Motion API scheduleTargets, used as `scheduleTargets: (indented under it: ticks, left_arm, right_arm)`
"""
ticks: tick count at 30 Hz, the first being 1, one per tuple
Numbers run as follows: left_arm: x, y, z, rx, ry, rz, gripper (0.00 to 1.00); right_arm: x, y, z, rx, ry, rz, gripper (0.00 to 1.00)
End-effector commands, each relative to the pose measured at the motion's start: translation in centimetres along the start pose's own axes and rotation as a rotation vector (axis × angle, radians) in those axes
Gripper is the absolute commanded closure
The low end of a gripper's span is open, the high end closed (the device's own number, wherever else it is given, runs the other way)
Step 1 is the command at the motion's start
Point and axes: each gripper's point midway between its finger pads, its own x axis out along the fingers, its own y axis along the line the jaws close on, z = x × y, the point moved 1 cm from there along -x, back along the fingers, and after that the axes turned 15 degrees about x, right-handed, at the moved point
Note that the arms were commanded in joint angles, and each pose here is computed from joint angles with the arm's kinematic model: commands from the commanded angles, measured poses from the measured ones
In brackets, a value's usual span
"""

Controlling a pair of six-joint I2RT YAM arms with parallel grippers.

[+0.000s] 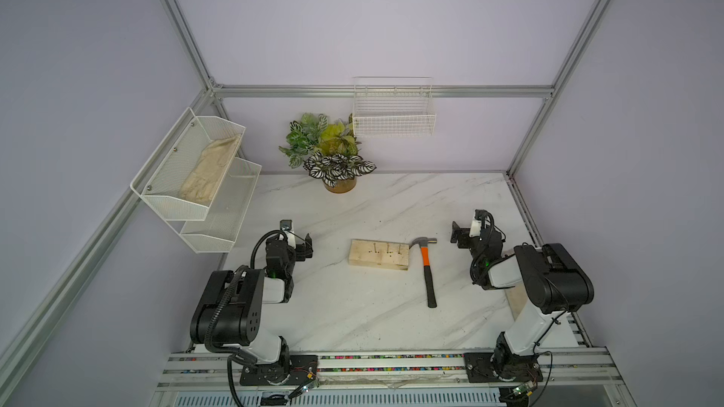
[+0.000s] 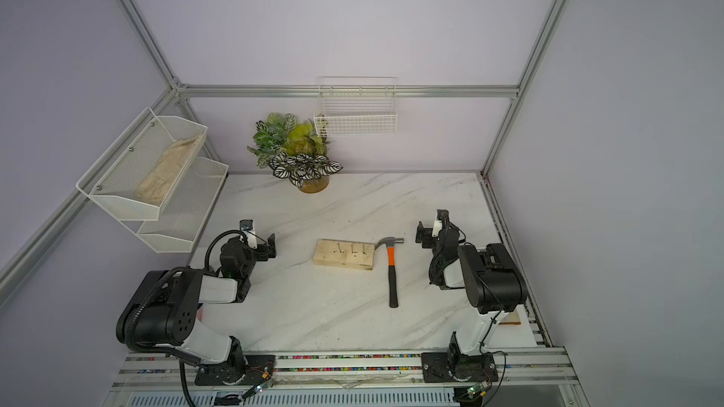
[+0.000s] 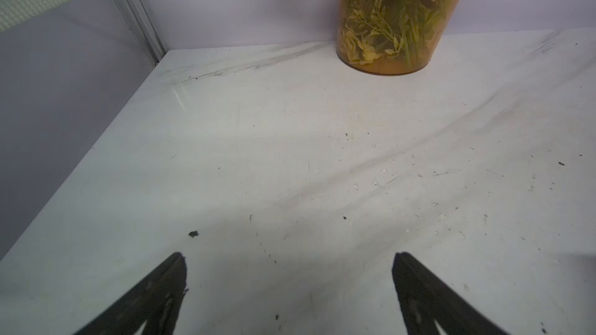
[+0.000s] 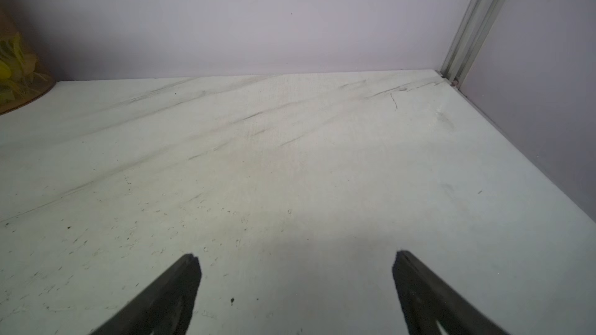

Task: Use a claw hammer to pull out a nail
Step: Pick up the hammer at the center of the board.

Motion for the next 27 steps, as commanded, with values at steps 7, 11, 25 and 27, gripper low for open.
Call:
scheduleTargets:
  ticks: [7, 11, 25, 27]
  left_arm:
    - [0.6, 1.4, 2.4, -0.030, -0.074, 0.048, 0.00]
    - [0.6, 1.3, 2.4, -0.021, -0.078, 0.041, 0.00]
    - [0.5, 1.5, 2.9, -0.016, -0.086, 0.055, 0.00]
    - [-0.1, 2.3, 3.9, -0.007, -0.052, 0.126, 0.00]
  right_arm:
    - [0.2, 0.0, 1.2, 0.025, -0.053, -0.007, 0.03]
    - [0.3, 0.0, 1.1, 0.025, -0.051, -0.006, 0.03]
    - [-0.1, -1.4, 2.4, 0.069, -0.108, -0.105, 0.03]
    - [-0.9, -1.1, 4.1, 0.069, -0.122, -0.111, 0.03]
